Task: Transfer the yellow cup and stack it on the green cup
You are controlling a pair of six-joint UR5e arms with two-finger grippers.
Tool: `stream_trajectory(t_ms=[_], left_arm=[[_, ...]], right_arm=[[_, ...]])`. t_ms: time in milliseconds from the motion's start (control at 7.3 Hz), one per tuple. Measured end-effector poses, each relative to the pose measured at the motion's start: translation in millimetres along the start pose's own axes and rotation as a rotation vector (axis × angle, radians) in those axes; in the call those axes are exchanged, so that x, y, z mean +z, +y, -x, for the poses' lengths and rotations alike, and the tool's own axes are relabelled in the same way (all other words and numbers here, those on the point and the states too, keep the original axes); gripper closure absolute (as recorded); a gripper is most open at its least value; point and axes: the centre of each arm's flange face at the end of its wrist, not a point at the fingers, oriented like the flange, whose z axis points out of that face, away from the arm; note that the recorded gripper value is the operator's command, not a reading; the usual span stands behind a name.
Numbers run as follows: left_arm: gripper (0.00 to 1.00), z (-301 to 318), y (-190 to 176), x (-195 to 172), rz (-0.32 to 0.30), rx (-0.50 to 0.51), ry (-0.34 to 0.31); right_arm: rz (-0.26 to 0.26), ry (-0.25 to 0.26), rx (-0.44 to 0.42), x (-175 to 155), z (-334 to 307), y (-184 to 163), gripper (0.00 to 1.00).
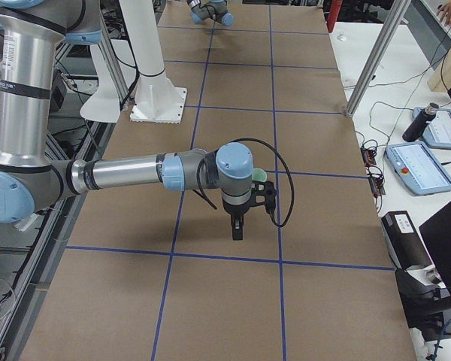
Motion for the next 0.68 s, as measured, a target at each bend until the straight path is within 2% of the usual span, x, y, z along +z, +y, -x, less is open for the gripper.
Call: stream_trajectory(t_ms=[274,685], left_arm=[[0.0,8.5,8.9,1.9,0.012,0.013,-0.033],[0.0,10.7,17.1,18.2,-0.016,0.007,-0.068]], right_arm=[[-0.001,0.002,-0.001,-0.4,0.2,-0.7,0.0],[0.0,0.003,0.0,0.0,-0.2,-0.3,0.0]])
